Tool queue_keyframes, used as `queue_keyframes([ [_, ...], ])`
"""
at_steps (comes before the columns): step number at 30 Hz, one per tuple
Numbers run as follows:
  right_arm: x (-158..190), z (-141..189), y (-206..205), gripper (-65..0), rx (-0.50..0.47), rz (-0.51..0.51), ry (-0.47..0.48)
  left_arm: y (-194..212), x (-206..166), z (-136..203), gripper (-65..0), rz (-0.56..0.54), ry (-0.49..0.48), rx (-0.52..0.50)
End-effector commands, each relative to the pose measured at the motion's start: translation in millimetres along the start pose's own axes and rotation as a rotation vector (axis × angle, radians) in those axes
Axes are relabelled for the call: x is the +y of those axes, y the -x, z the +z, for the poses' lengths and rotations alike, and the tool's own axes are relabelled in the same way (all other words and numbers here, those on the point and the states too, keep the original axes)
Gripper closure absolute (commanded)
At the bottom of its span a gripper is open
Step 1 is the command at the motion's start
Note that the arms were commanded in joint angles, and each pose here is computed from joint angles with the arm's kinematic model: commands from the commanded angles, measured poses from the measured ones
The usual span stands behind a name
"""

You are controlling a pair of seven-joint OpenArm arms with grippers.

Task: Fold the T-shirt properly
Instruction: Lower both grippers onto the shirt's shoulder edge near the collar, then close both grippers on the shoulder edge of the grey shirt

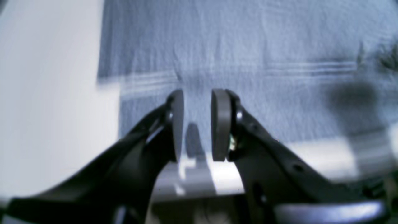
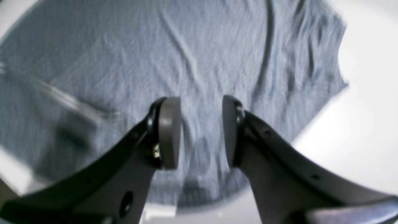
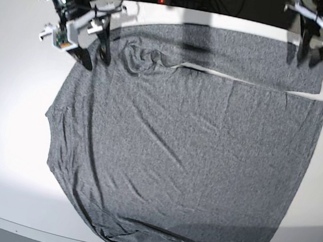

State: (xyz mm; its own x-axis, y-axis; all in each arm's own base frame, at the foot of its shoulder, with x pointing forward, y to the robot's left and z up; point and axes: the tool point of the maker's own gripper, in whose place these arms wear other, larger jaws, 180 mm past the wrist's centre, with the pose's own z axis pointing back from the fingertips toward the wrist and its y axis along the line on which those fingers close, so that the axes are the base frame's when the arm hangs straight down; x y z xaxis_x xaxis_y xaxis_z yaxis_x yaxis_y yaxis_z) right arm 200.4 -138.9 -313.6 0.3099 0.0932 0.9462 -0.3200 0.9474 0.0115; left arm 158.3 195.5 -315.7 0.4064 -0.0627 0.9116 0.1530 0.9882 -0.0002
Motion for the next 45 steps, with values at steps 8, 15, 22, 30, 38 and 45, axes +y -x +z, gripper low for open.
queue_keyframes([
  [8, -4, -30, -29, -23.1, -0.054, 0.151, 0.026, -63, 20, -41, -15.4, -0.286, -0.040, -0.157],
  [15, -9, -32, -30, -23.1, -0.034, 0.666, 0.057, -90, 47, -51, -15.4, -0.623, -0.010, -0.140],
  [22, -12, -33, -26, -23.1, 0.004, 0.861, 0.083, -85, 90, -61, -15.4, -0.910, 0.072, -0.052],
  [30, -4, -35, -25, -23.2, 0.002, 0.806, 0.110, -44, 131, -63, -39.0, -0.989, 0.197, -0.005],
  [38, -4, -36, -26, -23.1, 0.000, 0.807, 0.111, -34, 140, -74, -38.9, -1.126, 0.222, 0.020],
  [45, -4, -36, -25, -23.1, 0.003, 0.807, 0.112, 15, 115, -94, -38.9, -1.351, 0.334, 0.077],
])
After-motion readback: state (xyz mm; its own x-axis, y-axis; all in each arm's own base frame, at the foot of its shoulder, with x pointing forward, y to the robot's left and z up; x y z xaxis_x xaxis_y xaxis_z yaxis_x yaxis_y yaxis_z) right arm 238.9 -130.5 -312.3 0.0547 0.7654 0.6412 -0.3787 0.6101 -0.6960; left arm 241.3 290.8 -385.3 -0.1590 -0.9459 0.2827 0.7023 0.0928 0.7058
